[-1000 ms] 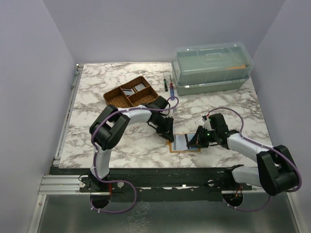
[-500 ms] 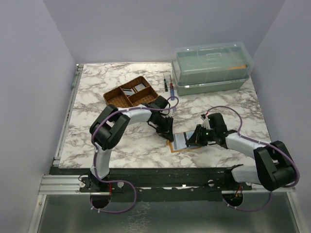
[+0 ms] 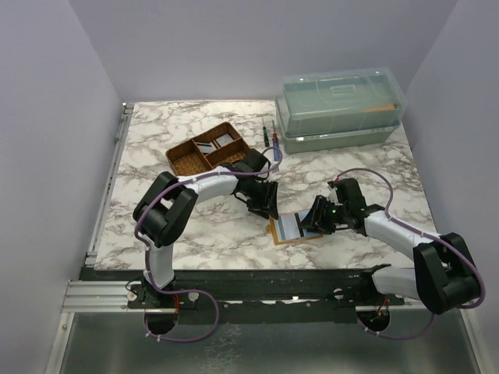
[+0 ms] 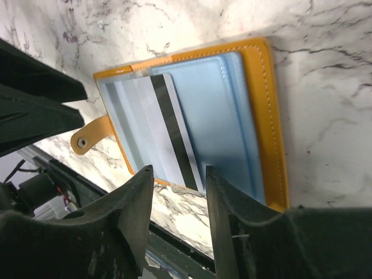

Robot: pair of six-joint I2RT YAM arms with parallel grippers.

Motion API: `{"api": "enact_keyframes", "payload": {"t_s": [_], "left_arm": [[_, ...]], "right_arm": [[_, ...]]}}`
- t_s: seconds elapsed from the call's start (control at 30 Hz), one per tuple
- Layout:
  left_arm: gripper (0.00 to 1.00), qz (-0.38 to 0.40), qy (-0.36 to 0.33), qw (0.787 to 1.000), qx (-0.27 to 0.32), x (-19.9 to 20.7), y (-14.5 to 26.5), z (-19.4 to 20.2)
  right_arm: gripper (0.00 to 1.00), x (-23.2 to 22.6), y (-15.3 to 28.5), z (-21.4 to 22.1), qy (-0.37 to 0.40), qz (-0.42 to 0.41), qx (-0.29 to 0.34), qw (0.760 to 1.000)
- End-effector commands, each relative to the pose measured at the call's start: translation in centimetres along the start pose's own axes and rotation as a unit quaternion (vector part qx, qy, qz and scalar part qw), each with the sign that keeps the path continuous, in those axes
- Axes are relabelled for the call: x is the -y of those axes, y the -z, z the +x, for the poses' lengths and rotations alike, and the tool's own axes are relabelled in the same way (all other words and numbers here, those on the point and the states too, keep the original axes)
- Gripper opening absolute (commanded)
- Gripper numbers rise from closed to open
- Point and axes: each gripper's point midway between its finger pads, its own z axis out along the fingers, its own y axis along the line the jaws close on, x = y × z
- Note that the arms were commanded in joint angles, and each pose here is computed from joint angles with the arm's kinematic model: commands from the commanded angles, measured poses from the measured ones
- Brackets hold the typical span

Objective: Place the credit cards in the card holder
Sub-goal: Insert the credit card into the card holder.

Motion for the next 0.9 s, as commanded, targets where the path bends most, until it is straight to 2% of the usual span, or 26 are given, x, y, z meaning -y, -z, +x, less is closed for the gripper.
{"api": "enact_keyframes", "payload": {"t_s": [0.0, 0.1, 0.23, 0.37, 0.6, 0.87], "left_arm": [[0.46, -0.032, 0.003, 0.999, 0.014, -1.2, 1.2, 0.7], [0.41, -0.04, 0.017, 0.999, -0.006, -2.3, 0.5, 2.2], [0.27, -0.05, 0.035, 0.998, -0.03, -3.6, -0.7, 3.7], [0.22, -0.055, 0.034, 0.998, -0.028, -4.0, -1.3, 3.8], [0.18, -0.05, 0.026, 0.998, -0.035, -3.2, -2.6, 3.8], [0.16, -0.041, 0.026, 0.998, -0.031, -2.5, -2.9, 3.5]], "right_arm": [[0.46, 1.7, 0.4, -0.7, 0.004, 0.061, 0.007, 0.998], [0.46, 1.3, 0.1, -1.2, 0.02, 0.053, 0.009, 0.998], [0.45, 0.4, -0.6, -1.6, 0.037, 0.019, 0.01, 0.999], [0.41, -0.7, -1.1, -2.1, 0.049, -0.009, 0.012, 0.999], [0.34, -3.4, -1.8, -1.1, 0.053, -0.067, -0.013, 0.996], [0.33, -6.4, -1.7, 0.2, 0.036, -0.146, -0.029, 0.988]]}}
